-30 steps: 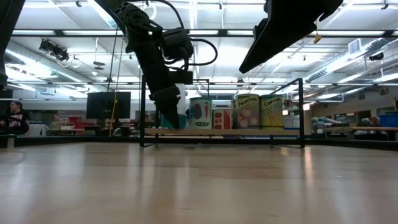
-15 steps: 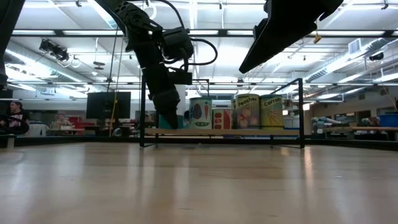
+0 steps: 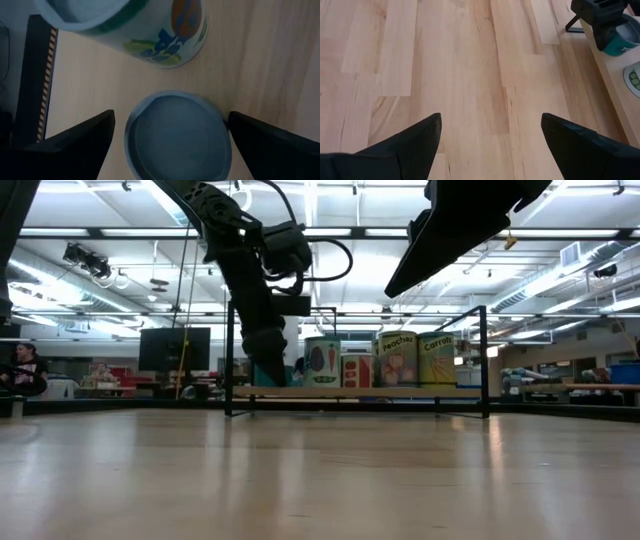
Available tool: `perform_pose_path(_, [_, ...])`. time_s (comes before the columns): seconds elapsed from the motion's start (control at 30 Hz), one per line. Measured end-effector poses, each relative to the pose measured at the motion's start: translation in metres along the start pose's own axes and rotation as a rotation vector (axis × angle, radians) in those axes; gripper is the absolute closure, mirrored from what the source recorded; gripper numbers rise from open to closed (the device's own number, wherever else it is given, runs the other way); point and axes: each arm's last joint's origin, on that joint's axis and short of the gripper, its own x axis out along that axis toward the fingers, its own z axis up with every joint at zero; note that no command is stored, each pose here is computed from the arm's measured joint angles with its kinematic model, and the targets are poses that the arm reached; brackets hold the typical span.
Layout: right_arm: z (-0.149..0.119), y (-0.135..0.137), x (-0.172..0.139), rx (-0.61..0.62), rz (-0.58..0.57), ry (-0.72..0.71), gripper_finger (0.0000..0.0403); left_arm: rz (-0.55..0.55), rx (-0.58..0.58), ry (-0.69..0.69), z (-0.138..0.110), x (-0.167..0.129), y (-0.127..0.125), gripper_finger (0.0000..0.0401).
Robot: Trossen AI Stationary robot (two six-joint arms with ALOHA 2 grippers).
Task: Pick and place cans onto a shelf
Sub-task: Put the canned tuna on the shelf
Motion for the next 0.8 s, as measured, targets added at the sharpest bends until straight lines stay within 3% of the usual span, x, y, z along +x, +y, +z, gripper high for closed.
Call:
perform_pose_path(0.33, [0.0,0.0,0.0,-0.004,0.0,0.0,0.0053,-0.006,0.0,-0.022,0.002,-0.002,0.0,0.0005])
perform_pose_path(0.63, [0.0,0.0,0.0,-0.001,0.0,0.0,0.0053,0.012,-0.033,-0.096,0.006,-0.029,0.01,0.0005])
perform_pose_path(0.8, [0.0,0.0,0.0,-0.004,0.0,-0.001,0.0053,0.106,-0.08,-0.07,0.004,-0.03,0.018,0.0005])
